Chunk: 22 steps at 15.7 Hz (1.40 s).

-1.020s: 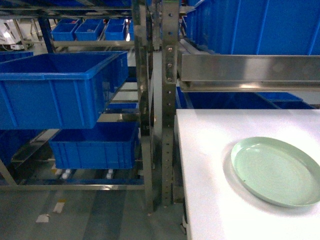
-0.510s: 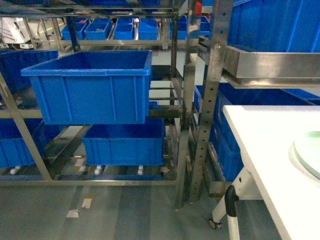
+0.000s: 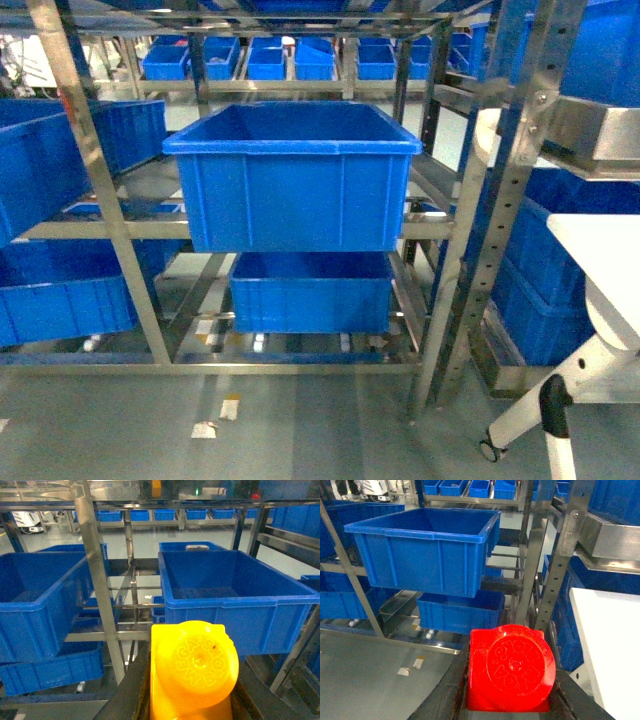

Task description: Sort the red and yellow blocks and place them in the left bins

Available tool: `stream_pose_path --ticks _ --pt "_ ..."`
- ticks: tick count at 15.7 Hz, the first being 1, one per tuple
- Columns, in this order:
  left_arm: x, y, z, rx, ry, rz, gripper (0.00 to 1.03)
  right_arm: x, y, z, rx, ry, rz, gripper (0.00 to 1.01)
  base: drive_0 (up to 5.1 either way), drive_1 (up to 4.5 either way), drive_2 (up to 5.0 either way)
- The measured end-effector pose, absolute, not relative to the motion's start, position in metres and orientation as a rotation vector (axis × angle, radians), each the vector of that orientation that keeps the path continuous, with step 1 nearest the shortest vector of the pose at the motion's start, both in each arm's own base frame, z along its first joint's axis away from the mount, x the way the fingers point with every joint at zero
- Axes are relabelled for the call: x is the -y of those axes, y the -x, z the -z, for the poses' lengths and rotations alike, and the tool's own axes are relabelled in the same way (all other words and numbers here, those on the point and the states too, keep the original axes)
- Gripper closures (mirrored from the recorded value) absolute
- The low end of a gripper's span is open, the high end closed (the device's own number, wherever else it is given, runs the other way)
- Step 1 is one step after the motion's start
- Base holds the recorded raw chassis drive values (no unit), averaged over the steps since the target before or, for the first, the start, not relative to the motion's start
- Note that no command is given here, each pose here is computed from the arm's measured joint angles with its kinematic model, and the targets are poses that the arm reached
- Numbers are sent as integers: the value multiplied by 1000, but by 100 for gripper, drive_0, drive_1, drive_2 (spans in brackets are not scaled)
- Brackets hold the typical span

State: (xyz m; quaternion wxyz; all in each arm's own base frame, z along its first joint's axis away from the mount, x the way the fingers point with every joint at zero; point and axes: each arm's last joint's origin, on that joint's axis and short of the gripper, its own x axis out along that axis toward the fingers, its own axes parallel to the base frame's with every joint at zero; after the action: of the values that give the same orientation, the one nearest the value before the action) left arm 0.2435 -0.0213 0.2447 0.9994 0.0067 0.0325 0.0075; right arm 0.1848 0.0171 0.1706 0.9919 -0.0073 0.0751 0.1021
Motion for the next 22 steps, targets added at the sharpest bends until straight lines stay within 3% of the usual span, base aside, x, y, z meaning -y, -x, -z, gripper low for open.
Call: stream_pose_path --ticks 22 --pt "21 -244 -245 -60 -14 -16 76 -17 -185 -170 -153 15 -205 73 -491 246 246"
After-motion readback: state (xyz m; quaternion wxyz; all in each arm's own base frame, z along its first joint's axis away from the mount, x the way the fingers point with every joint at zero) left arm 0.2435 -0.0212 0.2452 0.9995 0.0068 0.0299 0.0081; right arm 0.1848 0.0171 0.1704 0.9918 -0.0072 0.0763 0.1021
